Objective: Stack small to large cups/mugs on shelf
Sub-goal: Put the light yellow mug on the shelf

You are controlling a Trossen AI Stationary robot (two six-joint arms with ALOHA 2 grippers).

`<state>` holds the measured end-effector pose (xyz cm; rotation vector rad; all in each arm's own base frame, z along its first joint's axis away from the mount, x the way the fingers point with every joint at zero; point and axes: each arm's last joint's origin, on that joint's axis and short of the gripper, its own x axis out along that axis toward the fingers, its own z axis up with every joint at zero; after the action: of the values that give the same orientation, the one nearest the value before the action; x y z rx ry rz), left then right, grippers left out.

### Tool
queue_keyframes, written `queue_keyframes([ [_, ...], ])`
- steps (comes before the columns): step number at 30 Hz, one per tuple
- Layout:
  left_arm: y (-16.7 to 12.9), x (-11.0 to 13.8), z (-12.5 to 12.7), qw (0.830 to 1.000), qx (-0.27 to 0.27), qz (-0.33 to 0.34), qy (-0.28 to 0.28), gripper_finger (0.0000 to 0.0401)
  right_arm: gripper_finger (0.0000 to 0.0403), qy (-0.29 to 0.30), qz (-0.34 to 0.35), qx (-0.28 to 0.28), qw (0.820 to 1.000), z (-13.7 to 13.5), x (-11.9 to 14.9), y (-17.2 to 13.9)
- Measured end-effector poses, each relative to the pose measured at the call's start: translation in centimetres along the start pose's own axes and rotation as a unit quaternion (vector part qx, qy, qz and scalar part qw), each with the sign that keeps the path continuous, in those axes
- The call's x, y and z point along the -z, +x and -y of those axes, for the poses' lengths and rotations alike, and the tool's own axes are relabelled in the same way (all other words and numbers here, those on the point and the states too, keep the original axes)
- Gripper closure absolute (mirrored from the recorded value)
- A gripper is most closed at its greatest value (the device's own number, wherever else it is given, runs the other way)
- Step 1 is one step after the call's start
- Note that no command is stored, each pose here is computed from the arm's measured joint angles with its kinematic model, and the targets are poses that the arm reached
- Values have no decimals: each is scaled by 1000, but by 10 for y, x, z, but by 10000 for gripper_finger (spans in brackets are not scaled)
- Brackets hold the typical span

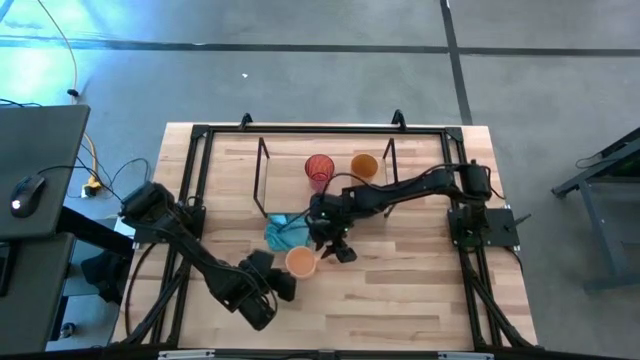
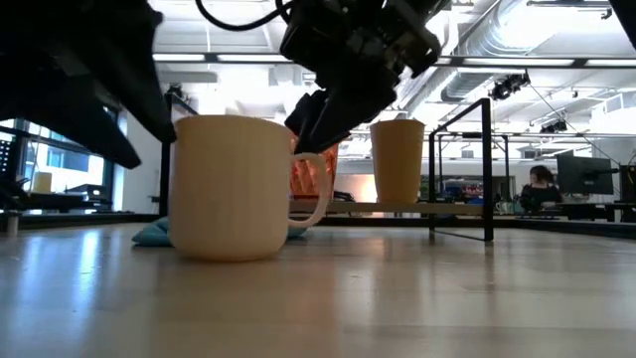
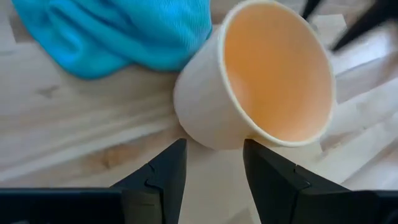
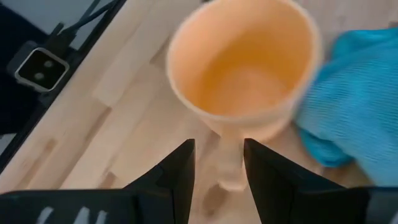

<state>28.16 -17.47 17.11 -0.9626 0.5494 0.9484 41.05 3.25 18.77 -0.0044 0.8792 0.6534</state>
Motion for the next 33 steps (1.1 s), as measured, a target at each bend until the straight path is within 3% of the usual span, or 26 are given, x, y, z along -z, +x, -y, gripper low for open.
queue_keyframes([
  [15, 14, -18, 2, 999, -33, 12, 26, 254, 273, -12, -25, -23, 999, -17, 1, 9],
  [25, 4, 0, 15, 998, 45, -34, 11, 254, 273, 13, -55, -15, 998, -5, 11, 1],
  [33, 4, 1, 15, 998, 47, -38, 13, 254, 273, 20, -65, -14, 998, -1, 15, -3],
])
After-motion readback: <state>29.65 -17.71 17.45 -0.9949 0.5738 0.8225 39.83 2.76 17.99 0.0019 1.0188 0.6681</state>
